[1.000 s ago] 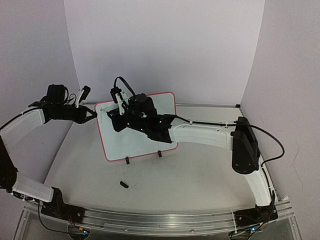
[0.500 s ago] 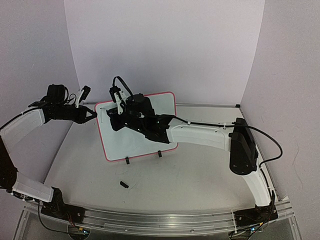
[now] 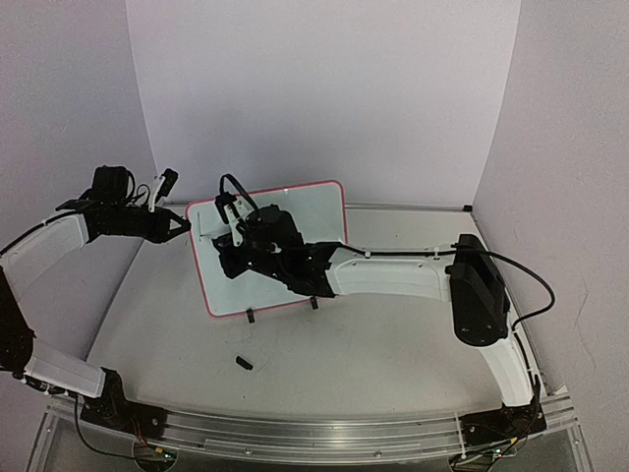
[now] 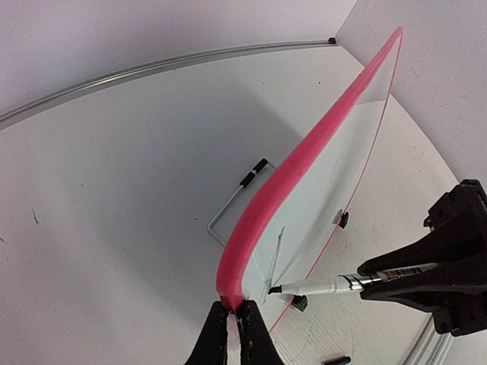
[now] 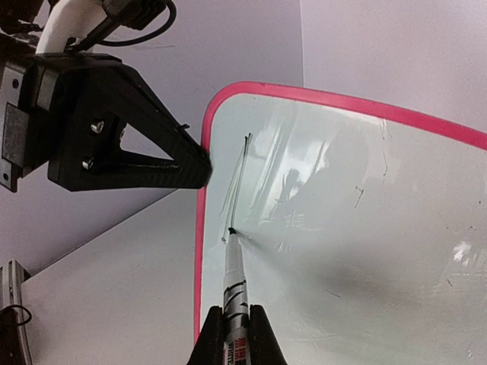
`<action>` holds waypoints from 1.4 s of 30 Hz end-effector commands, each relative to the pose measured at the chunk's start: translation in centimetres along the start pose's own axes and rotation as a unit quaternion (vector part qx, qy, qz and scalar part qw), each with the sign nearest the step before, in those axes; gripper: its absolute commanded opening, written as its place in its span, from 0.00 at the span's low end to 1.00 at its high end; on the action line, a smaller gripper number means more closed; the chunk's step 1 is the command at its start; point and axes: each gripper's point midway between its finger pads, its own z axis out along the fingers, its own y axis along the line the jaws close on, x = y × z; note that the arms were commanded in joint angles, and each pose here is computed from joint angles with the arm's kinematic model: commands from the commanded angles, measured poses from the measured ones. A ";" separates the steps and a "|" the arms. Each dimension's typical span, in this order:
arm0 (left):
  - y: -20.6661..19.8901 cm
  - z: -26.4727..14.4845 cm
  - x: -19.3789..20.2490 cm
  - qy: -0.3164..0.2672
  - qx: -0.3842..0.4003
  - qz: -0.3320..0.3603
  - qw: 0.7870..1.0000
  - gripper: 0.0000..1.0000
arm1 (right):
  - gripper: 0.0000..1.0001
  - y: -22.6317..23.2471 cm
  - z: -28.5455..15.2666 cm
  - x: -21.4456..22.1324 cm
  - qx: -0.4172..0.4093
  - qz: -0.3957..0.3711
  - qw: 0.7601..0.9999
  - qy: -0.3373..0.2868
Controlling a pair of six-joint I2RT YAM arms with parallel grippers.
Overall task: Write a sentence on the whiteboard
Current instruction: Write on the whiteboard with the whiteboard marker without the cap.
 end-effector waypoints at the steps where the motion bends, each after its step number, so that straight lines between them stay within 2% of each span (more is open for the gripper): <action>1: 0.1 0.0 0.1 0.002 -0.003 0.012 1.000 0.00 | 0.00 -2.4 -1.3 -1.8 0.037 0.015 0.999 -0.015; 9: 0.1 0.1 0.1 0.002 -0.002 0.012 1.000 0.00 | 0.00 -2.7 -1.5 -2.6 0.046 0.013 0.998 -0.026; 25: 0.1 0.1 0.0 0.001 -0.002 0.013 1.000 0.00 | 0.00 -3.2 -2.4 -7.1 0.067 0.020 0.993 -0.097; 37: 0.1 0.0 0.0 0.001 -0.002 0.013 1.000 0.00 | 0.00 -3.4 -2.0 -8.0 0.077 0.016 0.991 -0.108; 42: 0.1 0.0 0.0 0.002 -0.003 0.013 1.000 0.00 | 0.00 -2.3 -2.3 -8.2 0.044 0.005 0.993 -0.105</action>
